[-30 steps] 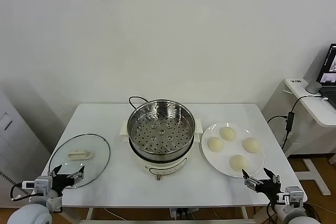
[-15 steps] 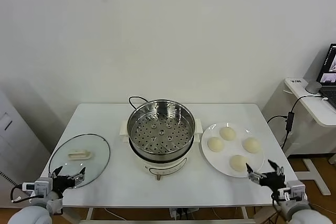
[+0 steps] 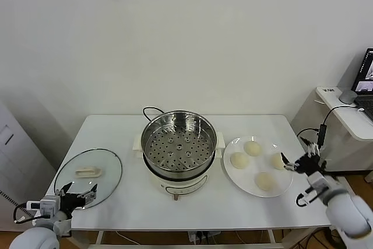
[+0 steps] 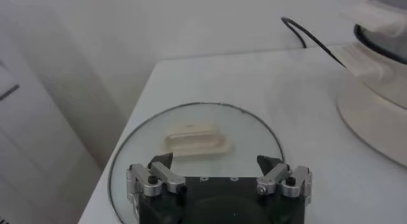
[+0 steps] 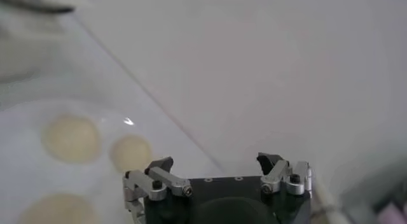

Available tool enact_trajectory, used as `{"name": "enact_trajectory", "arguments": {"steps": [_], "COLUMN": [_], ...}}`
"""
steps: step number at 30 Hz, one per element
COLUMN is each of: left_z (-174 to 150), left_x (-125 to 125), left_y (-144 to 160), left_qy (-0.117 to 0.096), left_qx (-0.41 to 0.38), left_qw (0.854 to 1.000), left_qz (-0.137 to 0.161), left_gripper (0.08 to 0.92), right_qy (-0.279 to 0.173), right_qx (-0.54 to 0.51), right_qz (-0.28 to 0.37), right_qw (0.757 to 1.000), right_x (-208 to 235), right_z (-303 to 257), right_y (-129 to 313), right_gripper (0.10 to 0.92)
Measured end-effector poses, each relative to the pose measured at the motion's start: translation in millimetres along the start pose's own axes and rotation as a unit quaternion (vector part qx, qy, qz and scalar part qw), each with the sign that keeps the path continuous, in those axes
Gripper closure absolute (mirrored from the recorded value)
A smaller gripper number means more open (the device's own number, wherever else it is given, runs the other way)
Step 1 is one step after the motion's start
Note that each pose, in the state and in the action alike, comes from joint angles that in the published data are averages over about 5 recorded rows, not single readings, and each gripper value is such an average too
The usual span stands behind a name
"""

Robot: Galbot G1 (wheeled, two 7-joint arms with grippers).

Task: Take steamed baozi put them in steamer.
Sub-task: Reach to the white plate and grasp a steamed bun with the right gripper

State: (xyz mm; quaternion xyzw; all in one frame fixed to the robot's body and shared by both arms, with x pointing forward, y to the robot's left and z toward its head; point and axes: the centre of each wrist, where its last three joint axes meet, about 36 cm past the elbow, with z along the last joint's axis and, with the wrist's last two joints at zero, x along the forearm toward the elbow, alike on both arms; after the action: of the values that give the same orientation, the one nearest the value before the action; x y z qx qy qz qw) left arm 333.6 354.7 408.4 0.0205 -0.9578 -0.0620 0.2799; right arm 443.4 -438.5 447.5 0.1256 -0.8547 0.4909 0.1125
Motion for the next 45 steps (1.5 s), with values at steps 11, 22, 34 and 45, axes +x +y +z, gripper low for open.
{"name": "enact_trajectory", "arguments": {"steps": [11,22,34,45], "left_z": [-2.3,-3.0,-6.1,-6.0], "left_x": [-4.3,-8.7,-14.4,-17.7], "left_y": [-2.8,-0.9,-1.1,-4.2], "left_qy": [0.003,0.007,0.009,0.009], "left_qx": [-0.012,-0.019,-0.025,-0.023], "left_qw": [1.000,1.000,1.000,1.000], "left_qz": [-0.001,-0.005,-0.002,0.002], "left_gripper": [0.177,0.177,0.177,0.177], "right_qy": [0.000,0.017,0.035,0.049], "right_qx": [0.104,0.169,0.221,0.236], "right_qz": [-0.159,-0.321,-0.417,-0.449], "right_qw": [0.982,0.932,0.881,0.861], "right_x": [-85.9,-170.1,-233.3,-254.7], "right_z": [-13.9,-40.3,-70.2,-76.9], "right_y": [-57.6,-96.3,-102.8,-88.5], "right_gripper": [0.200,0.200,0.200,0.200]}}
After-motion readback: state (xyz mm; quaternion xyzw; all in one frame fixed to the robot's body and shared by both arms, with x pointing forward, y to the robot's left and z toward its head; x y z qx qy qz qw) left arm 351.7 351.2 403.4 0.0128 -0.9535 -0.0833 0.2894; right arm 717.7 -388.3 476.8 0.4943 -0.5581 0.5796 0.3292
